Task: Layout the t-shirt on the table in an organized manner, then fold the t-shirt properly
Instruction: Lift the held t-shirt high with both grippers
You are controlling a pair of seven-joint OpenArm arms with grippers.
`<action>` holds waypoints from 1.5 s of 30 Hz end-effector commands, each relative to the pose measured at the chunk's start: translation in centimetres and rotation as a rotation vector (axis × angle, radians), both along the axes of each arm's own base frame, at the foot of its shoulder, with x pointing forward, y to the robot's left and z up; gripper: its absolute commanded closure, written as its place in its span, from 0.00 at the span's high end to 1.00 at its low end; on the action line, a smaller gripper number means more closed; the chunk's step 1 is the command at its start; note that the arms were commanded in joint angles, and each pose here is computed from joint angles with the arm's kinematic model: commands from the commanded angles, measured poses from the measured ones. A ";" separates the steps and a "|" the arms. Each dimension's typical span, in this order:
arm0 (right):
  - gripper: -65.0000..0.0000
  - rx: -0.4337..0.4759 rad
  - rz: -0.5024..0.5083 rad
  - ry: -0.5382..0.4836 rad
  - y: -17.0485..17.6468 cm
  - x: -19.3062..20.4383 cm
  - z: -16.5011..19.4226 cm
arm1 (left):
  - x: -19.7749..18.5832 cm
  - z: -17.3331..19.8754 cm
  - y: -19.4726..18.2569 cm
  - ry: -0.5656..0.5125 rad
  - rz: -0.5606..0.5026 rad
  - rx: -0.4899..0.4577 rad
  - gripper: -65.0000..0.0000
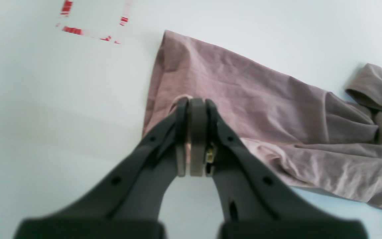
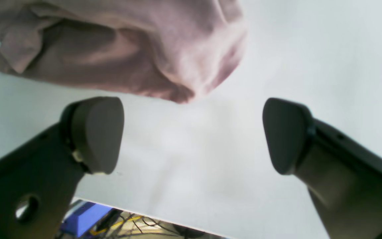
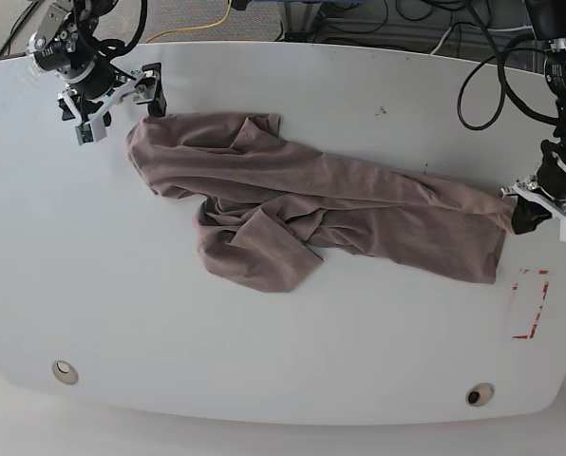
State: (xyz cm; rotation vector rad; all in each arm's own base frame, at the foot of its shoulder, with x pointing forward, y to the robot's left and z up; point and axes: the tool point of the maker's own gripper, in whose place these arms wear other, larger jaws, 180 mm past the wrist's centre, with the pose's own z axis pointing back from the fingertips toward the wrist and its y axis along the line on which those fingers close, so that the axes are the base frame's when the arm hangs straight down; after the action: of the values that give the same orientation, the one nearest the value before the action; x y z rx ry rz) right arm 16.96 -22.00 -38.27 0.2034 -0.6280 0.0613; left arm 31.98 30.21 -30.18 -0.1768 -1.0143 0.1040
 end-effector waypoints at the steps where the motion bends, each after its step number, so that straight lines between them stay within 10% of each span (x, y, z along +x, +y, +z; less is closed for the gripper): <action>1: 0.99 0.028 -0.013 -0.030 0.6 0.5 0.6 | 0.7 1.9 0.6 -0.053 -0.001 0.022 0.00; 19: 0.99 0.177 -0.253 0.080 0.0 -0.5 -2.5 | 0.6 1.8 0.6 -0.050 -0.001 0.022 0.00; 38: 0.99 0.355 -0.178 0.119 4.5 0.8 -4.9 | 0.6 1.8 0.6 -0.050 -0.001 0.022 0.00; 45: 0.75 0.358 -0.172 0.118 4.7 0.8 -4.8 | 0.6 1.8 0.6 -0.050 -0.001 0.022 0.00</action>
State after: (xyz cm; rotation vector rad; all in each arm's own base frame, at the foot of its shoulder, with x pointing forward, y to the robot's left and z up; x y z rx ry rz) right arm 19.77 -17.44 -41.61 0.5210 -0.6484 -0.2393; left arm 31.94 30.44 -30.18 -0.1697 -1.0122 0.1084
